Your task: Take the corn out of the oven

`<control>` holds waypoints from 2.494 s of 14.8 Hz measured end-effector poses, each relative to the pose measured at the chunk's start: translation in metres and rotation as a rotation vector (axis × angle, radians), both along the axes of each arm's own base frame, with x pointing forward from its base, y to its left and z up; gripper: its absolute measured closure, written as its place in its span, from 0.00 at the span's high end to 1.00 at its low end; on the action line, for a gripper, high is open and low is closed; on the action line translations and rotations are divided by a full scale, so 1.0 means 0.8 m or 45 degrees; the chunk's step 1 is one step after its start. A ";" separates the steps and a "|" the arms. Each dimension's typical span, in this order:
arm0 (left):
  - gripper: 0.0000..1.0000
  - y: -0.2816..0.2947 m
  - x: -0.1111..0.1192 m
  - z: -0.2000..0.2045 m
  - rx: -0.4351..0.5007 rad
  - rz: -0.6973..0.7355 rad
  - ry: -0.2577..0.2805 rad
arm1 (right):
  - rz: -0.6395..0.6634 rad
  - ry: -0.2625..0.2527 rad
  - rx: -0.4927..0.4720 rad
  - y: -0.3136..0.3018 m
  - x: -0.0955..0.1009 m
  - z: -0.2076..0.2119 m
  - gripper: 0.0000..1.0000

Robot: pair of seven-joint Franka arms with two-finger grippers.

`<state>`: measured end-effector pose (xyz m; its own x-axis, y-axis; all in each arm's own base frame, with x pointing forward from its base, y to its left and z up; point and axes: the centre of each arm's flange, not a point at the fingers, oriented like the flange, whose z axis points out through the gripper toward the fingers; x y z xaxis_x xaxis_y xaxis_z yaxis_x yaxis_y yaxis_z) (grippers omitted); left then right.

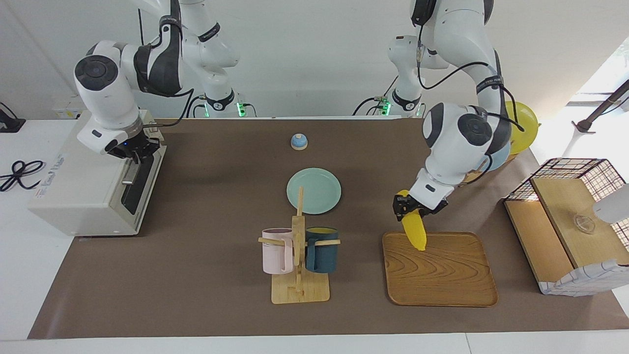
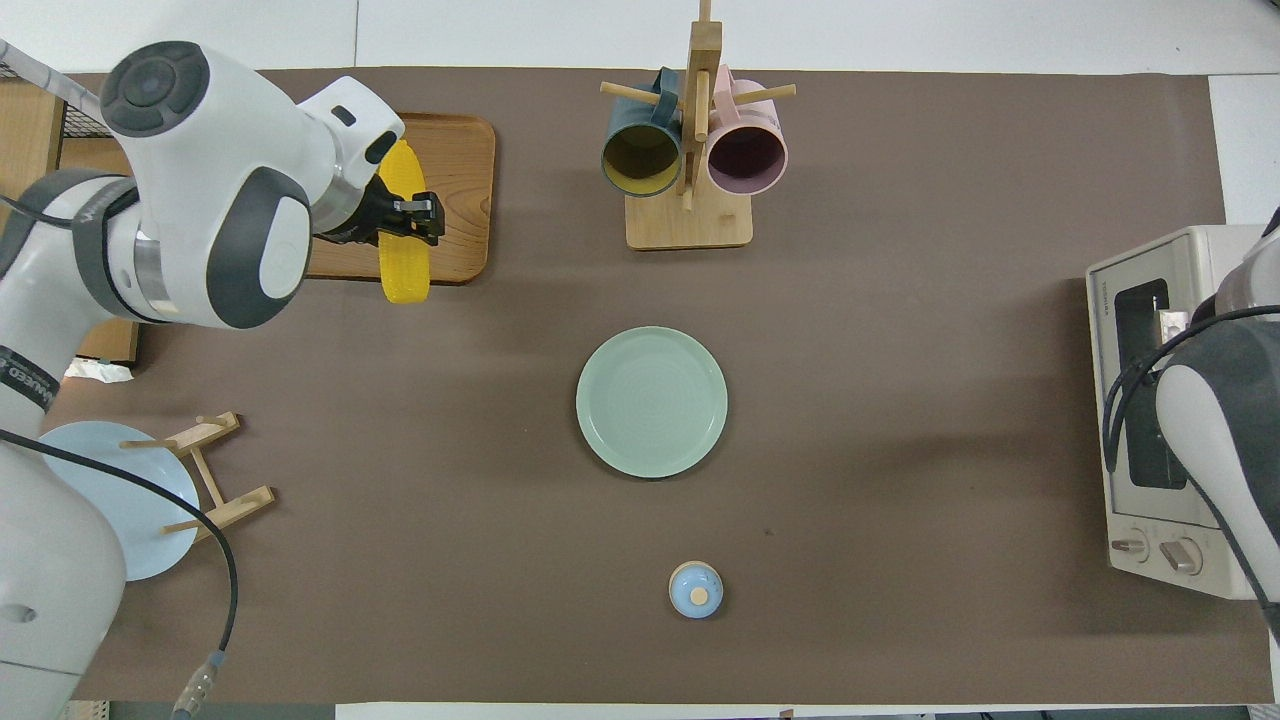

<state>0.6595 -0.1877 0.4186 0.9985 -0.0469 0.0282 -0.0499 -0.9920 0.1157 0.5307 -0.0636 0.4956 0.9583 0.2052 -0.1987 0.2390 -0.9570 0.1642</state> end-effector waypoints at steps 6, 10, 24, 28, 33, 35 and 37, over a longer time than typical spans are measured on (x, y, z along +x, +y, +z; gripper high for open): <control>0.56 0.013 0.089 -0.064 -0.006 -0.037 -0.023 | -0.031 -0.083 0.173 0.048 0.003 0.081 0.67; 0.56 0.031 0.104 -0.105 0.009 -0.063 -0.022 | -0.087 -0.109 0.160 0.108 0.004 0.087 1.00; 0.77 0.035 0.102 -0.143 0.046 -0.091 0.007 | -0.177 -0.056 0.206 0.130 0.024 0.089 1.00; 1.00 0.042 0.104 -0.116 0.044 -0.083 -0.019 | -0.181 -0.031 0.201 0.129 0.019 0.090 1.00; 1.00 0.073 0.091 -0.007 0.066 -0.049 -0.055 | -0.187 -0.039 0.199 0.133 0.016 0.095 1.00; 1.00 0.094 0.072 0.054 0.079 -0.028 -0.037 | -0.216 -0.040 0.195 0.127 0.016 0.094 1.00; 1.00 0.114 0.047 0.109 0.092 -0.008 0.000 | -0.227 -0.040 0.195 0.121 0.016 0.094 1.00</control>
<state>0.6971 -0.0962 0.5060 0.9982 -0.0554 0.0243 -0.0565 -0.9974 0.0441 0.5437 0.0336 0.5705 0.9874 0.0578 -0.1475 0.0612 -0.9980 0.0185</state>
